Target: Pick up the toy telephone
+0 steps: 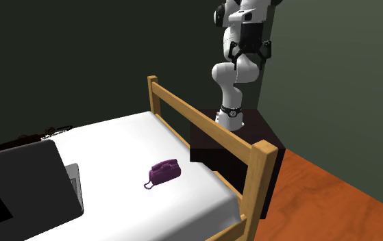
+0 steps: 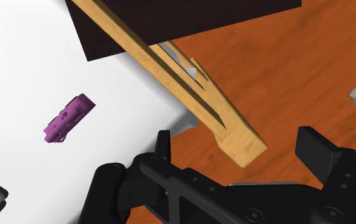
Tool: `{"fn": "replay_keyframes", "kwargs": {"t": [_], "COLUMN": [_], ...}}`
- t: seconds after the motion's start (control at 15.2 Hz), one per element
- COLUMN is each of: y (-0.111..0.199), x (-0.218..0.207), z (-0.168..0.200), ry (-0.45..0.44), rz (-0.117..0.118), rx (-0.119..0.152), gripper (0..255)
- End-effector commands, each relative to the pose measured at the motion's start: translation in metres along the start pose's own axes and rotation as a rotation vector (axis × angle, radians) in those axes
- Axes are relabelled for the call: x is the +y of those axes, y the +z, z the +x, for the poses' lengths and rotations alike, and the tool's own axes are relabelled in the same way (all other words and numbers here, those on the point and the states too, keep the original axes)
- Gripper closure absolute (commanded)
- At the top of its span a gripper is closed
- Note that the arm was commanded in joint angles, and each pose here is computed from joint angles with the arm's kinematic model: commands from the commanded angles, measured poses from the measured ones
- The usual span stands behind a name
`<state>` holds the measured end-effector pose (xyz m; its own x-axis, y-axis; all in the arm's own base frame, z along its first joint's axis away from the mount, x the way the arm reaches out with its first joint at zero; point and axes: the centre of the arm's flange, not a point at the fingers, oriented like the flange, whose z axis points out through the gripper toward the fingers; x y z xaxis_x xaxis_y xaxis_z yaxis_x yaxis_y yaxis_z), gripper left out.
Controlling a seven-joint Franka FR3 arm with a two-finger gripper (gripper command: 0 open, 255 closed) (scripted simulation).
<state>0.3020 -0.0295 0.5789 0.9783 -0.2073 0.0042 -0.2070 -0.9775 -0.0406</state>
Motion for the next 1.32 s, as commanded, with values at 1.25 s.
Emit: {"fn": "replay_keyframes", "kwargs": {"t": [1.25], "y": [0.184], "x": [0.13], "z": [0.098], "ry": [0.392], "rz": [-0.042], "rx": [0.02], "gripper": [0]}}
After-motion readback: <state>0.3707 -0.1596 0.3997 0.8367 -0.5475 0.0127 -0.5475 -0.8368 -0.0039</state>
